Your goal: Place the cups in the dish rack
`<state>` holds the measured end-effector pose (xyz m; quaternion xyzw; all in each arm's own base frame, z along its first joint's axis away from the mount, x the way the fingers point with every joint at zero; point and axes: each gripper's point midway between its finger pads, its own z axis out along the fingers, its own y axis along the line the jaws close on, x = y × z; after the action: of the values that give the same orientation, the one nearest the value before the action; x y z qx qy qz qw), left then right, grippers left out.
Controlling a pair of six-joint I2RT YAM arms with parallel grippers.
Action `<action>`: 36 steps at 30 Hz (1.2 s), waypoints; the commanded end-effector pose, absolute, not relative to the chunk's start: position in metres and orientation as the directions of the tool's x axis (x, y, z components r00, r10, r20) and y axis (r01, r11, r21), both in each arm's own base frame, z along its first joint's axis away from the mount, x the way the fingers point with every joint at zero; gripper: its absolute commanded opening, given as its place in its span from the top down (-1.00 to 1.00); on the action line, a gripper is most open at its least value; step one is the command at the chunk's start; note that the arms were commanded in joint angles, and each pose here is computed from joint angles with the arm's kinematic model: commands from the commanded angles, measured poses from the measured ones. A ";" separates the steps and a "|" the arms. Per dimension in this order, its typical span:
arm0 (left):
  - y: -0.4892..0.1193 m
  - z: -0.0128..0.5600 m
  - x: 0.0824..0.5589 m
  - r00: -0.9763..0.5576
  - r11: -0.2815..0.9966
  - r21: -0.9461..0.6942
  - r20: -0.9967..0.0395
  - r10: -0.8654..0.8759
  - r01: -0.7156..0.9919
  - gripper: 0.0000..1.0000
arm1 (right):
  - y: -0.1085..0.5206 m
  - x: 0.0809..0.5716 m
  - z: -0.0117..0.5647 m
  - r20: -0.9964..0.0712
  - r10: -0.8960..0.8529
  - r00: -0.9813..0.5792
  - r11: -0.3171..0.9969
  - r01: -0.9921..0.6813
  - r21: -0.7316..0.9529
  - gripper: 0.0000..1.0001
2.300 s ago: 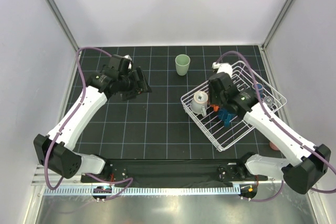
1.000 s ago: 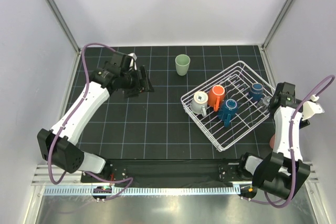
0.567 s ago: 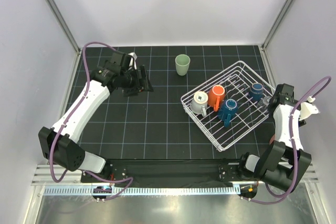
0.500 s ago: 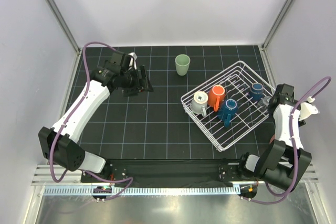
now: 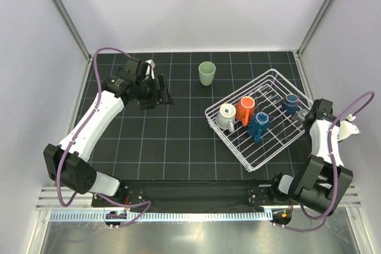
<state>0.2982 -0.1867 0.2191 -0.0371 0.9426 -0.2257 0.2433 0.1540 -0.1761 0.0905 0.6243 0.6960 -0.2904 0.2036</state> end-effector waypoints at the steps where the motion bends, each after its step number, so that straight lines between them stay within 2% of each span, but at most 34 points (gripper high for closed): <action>1: -0.188 0.233 0.299 -0.869 0.885 -0.459 -0.468 -0.164 0.080 -0.52 | -0.182 0.154 0.099 -0.676 0.730 -0.101 0.015 0.991 -0.131 0.92; 10: -0.192 0.231 0.301 -0.876 0.878 -0.472 -0.455 -0.161 0.083 -0.52 | -0.190 0.155 0.140 -0.713 0.695 -0.096 -0.003 0.991 -0.136 0.92; 18: -0.195 0.227 0.301 -0.886 0.871 -0.484 -0.436 -0.159 0.082 -0.52 | -0.198 0.181 0.233 -0.818 0.568 -0.095 0.052 0.995 -0.079 0.92; 22: -0.199 0.225 0.302 -0.891 0.861 -0.502 -0.423 -0.163 0.081 -0.51 | -0.179 0.221 0.289 -0.850 0.524 -0.054 0.208 0.976 0.066 0.92; 24: -0.204 0.226 0.301 -0.898 0.846 -0.527 -0.408 -0.165 0.084 -0.50 | -0.153 0.250 0.315 -0.861 0.503 -0.076 0.369 0.919 0.135 0.92; 25: -0.207 0.226 0.300 -0.901 0.839 -0.537 -0.403 -0.162 0.089 -0.50 | -0.142 0.262 0.334 -0.867 0.494 -0.066 0.439 0.880 0.183 0.92; 26: -0.209 0.225 0.299 -0.905 0.831 -0.548 -0.395 -0.160 0.092 -0.50 | -0.123 0.275 0.344 -0.878 0.462 -0.122 0.548 0.818 0.175 0.92; 27: -0.216 0.229 0.298 -0.906 0.807 -0.579 -0.394 -0.156 0.113 -0.50 | -0.110 0.291 0.364 -0.892 0.443 -0.096 0.623 0.748 0.229 0.92; 28: -0.219 0.231 0.298 -0.905 0.795 -0.595 -0.395 -0.158 0.121 -0.50 | -0.079 0.309 0.375 -0.874 0.468 -0.135 0.737 0.606 0.301 0.92; 30: -0.230 0.240 0.297 -0.901 0.743 -0.652 -0.401 -0.167 0.152 -0.53 | -0.040 0.327 0.399 -0.877 0.457 -0.151 0.843 0.387 0.373 0.92; 31: -0.235 0.244 0.295 -0.899 0.718 -0.676 -0.403 -0.169 0.168 -0.54 | -0.006 0.331 0.405 -0.857 0.469 -0.213 0.879 0.211 0.428 0.92; 34: -0.256 0.280 0.293 -0.886 0.549 -0.793 -0.424 -0.188 0.263 -0.58 | 0.048 0.335 0.425 -0.843 0.471 -0.260 0.855 -0.101 0.509 0.92; 35: -0.260 0.292 0.293 -0.881 0.501 -0.818 -0.428 -0.201 0.282 -0.58 | 0.081 0.328 0.442 -0.846 0.450 -0.285 0.793 -0.308 0.525 0.92; 36: -0.261 0.307 0.291 -0.869 0.453 -0.836 -0.442 -0.222 0.310 -0.58 | 0.095 0.322 0.449 -0.828 0.470 -0.305 0.738 -0.379 0.558 0.92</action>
<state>0.2946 -0.2393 0.2313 -0.0174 0.8972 -0.3921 0.2026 0.3369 0.0096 0.3917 0.2276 0.7753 0.1599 0.5670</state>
